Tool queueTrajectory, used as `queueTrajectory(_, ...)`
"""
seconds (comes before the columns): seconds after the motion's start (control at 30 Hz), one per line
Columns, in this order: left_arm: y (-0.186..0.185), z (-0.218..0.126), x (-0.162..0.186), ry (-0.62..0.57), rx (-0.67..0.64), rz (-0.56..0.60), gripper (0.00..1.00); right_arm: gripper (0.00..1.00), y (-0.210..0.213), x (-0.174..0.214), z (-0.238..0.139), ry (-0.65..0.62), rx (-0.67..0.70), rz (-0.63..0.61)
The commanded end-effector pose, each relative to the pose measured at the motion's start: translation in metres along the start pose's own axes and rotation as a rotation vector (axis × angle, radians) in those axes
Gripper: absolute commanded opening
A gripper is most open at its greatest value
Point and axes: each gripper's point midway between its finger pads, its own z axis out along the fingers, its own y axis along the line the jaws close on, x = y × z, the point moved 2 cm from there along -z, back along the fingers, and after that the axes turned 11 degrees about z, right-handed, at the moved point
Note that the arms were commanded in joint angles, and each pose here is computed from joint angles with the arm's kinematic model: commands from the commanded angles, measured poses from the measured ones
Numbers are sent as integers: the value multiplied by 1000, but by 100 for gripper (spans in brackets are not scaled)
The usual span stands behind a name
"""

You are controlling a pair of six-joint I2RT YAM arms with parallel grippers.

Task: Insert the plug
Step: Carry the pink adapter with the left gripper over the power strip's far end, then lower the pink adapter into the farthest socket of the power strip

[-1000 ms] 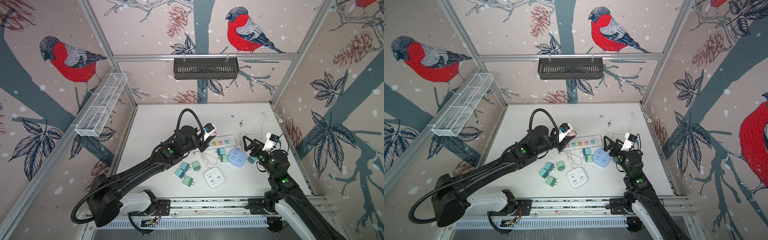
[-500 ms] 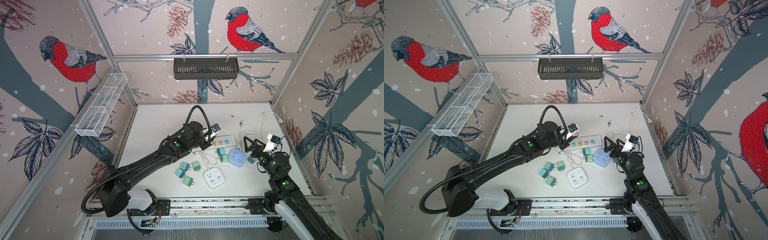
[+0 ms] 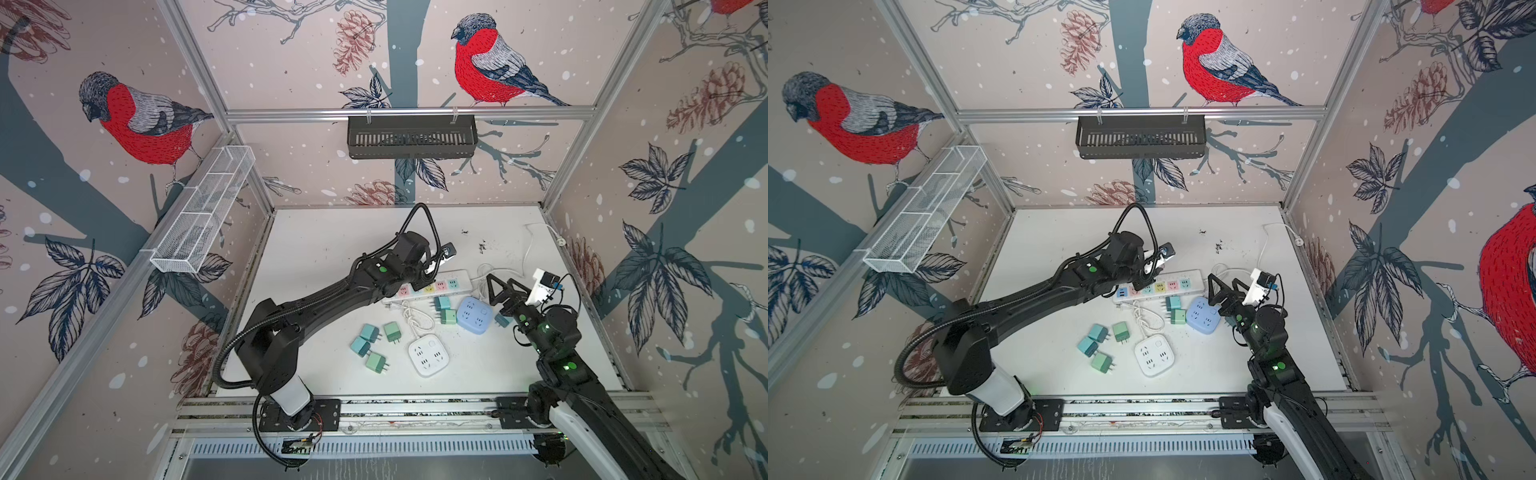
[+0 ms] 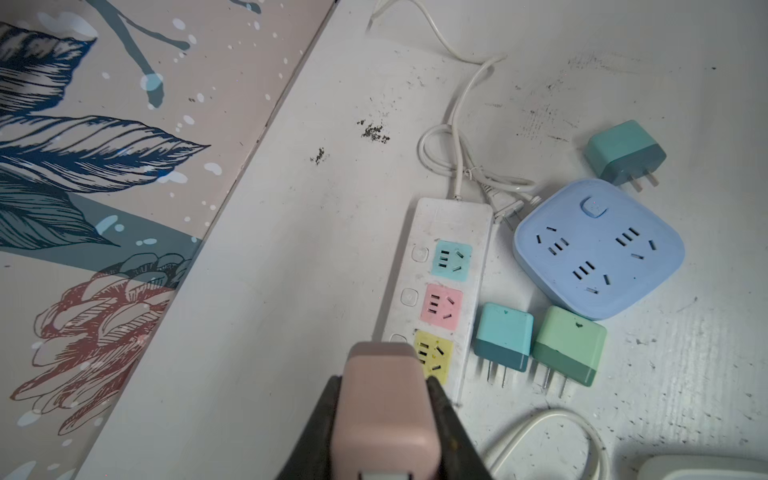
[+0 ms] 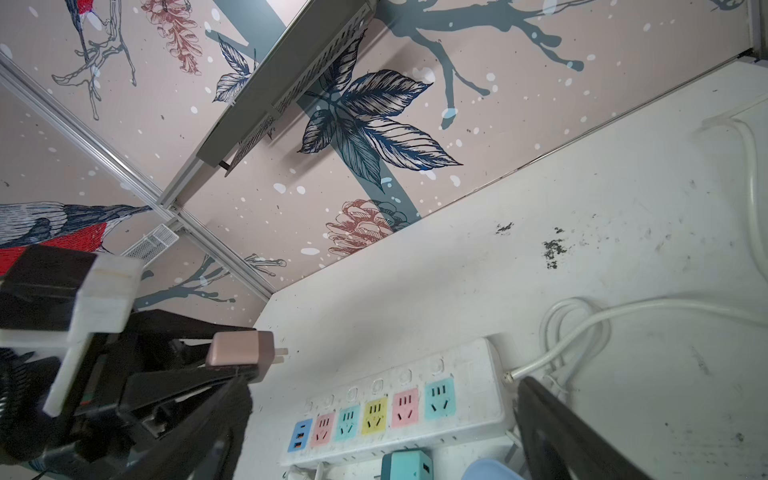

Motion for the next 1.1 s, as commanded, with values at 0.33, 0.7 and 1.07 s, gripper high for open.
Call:
queueTrajectory(0.33, -6, 48, 22, 217, 122, 44, 0, 100, -5, -11, -1, -66, 40, 27)
queueTrajectory(0.7, -12, 67, 27, 272, 187, 67, 0, 100, -9, -10, 0, -69, 54, 35)
queueTrajectory(1.07, -24, 71, 17, 228, 282, 81, 0, 100, -9, -9, 0, -66, 51, 41)
